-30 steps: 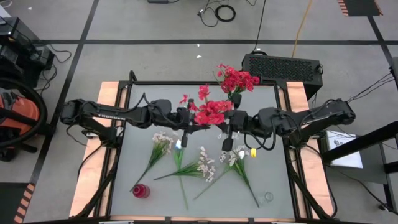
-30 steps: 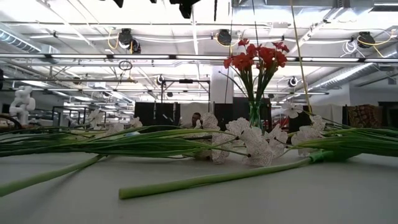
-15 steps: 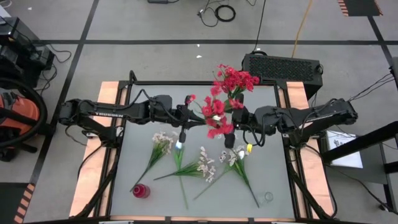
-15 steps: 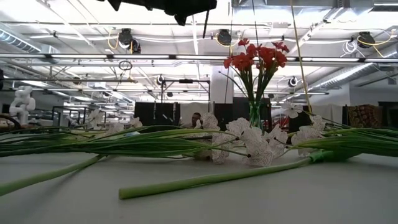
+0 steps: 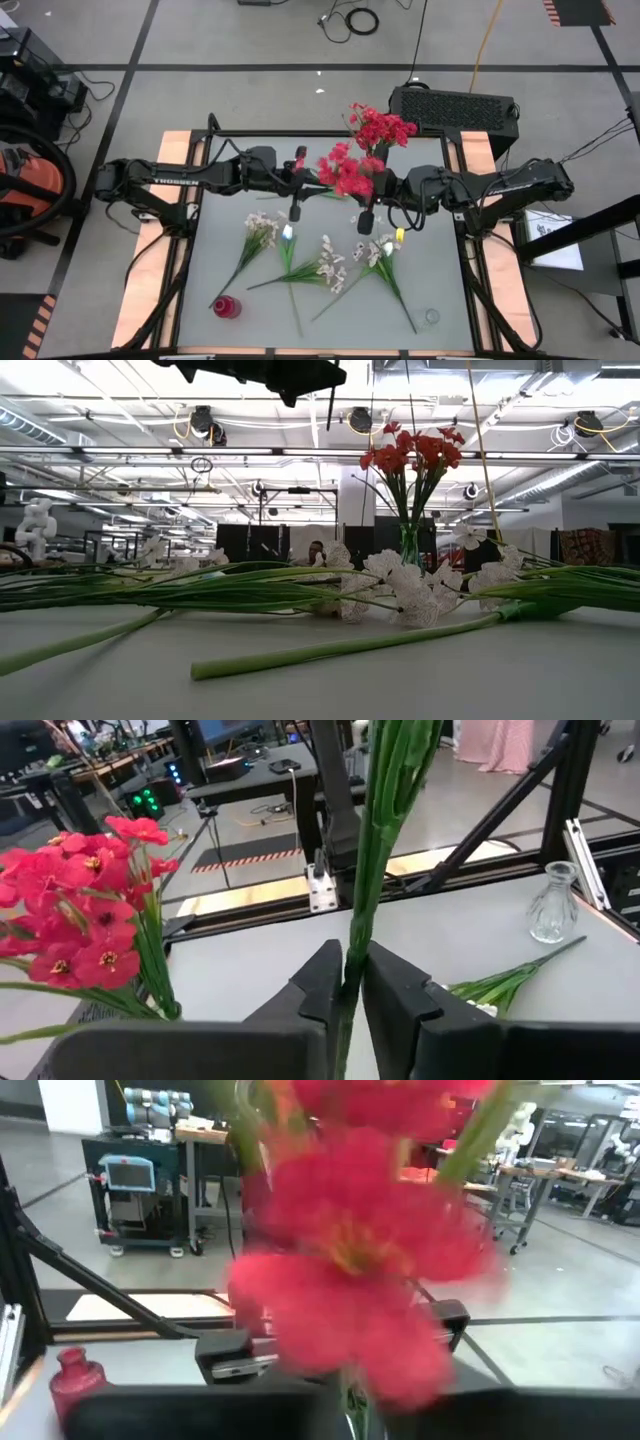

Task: Sort flowers into vase by color
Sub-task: Put the red flowers into the green vase

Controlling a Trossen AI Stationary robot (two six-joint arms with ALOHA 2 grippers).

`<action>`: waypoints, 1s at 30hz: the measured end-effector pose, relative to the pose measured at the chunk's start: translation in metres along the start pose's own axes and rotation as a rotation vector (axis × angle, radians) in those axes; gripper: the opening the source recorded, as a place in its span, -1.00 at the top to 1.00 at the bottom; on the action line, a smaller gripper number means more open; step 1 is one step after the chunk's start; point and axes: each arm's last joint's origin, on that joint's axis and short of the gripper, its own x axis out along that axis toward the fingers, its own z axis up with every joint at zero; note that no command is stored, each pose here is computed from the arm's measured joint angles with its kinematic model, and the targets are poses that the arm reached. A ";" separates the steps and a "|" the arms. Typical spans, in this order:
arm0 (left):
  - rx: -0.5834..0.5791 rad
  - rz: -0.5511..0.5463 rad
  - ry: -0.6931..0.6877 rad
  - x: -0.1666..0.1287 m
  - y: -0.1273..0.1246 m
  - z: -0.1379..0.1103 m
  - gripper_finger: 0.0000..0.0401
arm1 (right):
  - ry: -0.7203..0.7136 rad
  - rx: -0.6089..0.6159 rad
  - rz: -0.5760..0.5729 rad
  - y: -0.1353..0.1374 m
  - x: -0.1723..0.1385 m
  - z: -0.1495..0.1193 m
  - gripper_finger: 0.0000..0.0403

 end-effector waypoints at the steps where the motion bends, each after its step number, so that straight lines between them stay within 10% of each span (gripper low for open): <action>1: -0.002 -0.002 0.007 0.000 0.000 -0.001 0.74 | 0.001 -0.007 -0.002 0.000 0.000 0.000 0.93; 15: -0.123 0.122 0.292 -0.013 0.010 -0.024 -0.16 | 0.231 -0.109 -0.323 -0.021 -0.032 -0.021 0.99; 30: -0.129 0.161 0.328 -0.017 0.015 -0.027 -0.23 | -0.058 -0.138 -0.518 -0.057 -0.064 -0.115 1.00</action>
